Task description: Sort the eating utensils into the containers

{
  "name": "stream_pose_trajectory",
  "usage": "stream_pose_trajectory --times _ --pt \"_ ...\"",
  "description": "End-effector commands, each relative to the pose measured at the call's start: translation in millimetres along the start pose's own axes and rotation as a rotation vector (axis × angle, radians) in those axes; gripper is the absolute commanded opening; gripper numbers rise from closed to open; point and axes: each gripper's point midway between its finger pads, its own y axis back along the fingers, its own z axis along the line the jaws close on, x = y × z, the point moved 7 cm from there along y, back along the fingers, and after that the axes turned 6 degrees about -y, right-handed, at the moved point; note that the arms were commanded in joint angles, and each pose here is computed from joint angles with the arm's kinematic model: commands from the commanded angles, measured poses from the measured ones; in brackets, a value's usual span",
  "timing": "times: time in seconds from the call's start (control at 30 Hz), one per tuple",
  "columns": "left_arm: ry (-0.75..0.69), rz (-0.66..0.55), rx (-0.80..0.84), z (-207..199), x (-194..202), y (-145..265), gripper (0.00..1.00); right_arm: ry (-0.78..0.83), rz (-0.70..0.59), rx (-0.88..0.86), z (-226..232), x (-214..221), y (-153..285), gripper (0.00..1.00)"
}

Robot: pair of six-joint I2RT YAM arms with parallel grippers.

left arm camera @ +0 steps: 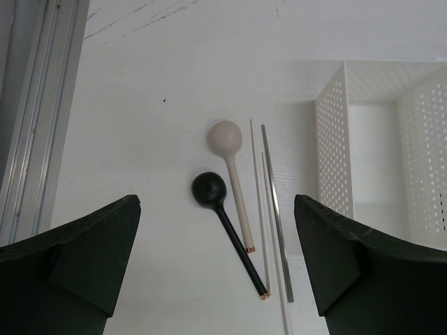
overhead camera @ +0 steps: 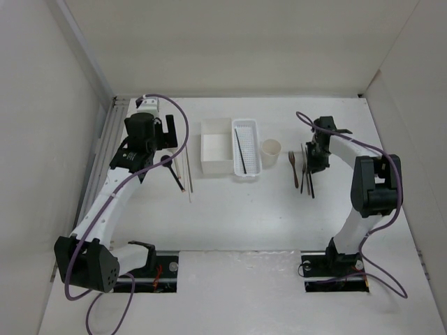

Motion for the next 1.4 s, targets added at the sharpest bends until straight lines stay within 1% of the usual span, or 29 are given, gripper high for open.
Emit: stream_pose_trajectory --times 0.0,0.13,0.23,0.33,0.43,0.6,0.63,0.67,0.7,0.73,0.8,0.83,0.87,0.93,0.97,1.07,1.13,1.17,1.2,1.23,1.27,1.33,1.37 --pt "0.004 -0.063 -0.004 2 -10 6 0.91 -0.014 -0.098 0.005 0 -18 8 0.25" --pt "0.002 -0.054 -0.014 2 -7 5 0.91 -0.013 -0.069 0.023 -3 -10 -2 0.24" --pt "0.004 -0.063 -0.013 2 -9 5 0.91 -0.014 -0.074 0.047 -5 -12 -6 0.24" --pt "0.004 -0.063 -0.013 2 -9 5 0.91 -0.013 -0.054 0.063 -7 -9 -13 0.26" --pt "0.004 -0.063 -0.004 1 -7 4 0.91 0.000 -0.017 0.042 -8 -6 -21 0.29" --pt "-0.030 -0.062 0.039 -2 -6 4 0.91 -0.009 -0.018 0.033 -8 -14 -25 0.29" --pt "-0.028 -0.071 0.039 -2 -8 7 0.89 0.000 -0.026 0.022 -7 -18 -24 0.29" --pt "-0.028 -0.071 0.055 -3 -8 7 0.88 0.000 -0.009 0.026 -7 -15 -26 0.26" --pt "-0.031 -0.062 0.068 -5 -4 6 0.88 0.000 -0.019 0.024 -7 -19 -25 0.18" --pt "-0.023 -0.053 0.068 -5 -3 6 0.86 0.000 -0.010 0.026 -7 -17 -27 0.12" --pt "-0.011 -0.049 0.087 -7 -2 9 0.86 -0.009 -0.008 0.019 -9 -18 -27 0.00" --pt "-0.012 -0.040 0.087 -7 1 8 0.86 -0.018 -0.012 0.033 -10 -18 -28 0.00" --pt "0.001 -0.048 0.087 -7 0 11 0.86 -0.039 -0.044 0.038 -13 -23 -18 0.00" --pt "-0.002 -0.027 0.087 -7 6 10 0.86 -0.042 -0.083 0.067 -17 -25 -7 0.00" --pt "-0.002 -0.027 0.087 -7 6 10 0.86 -0.055 -0.136 0.066 -17 -30 9 0.00" --pt "-0.004 -0.019 0.067 -5 9 9 0.87 -0.068 -0.240 0.093 -16 -43 43 0.00" --pt "-0.002 -0.028 0.067 -5 8 8 0.87 -0.063 -0.364 0.105 -6 -56 88 0.00" --pt "0.009 -0.028 0.058 -5 8 8 0.87 -0.052 -0.383 0.115 -1 -60 95 0.00" --pt "0.007 -0.019 0.057 -5 9 6 0.87 -0.055 -0.425 0.112 5 -64 112 0.00" --pt "0.009 -0.028 0.058 -5 8 6 0.87 -0.054 -0.441 0.111 11 -64 122 0.00" --pt "0.032 -0.016 0.047 -5 12 4 0.87 -0.040 -0.508 0.066 32 -71 144 0.00" --pt "0.071 -0.003 0.019 -4 17 3 0.87 -0.019 -0.542 0.013 55 -71 156 0.00" --pt "0.095 0.003 -0.022 -1 19 3 0.87 0.018 -0.565 -0.106 85 -70 163 0.00"
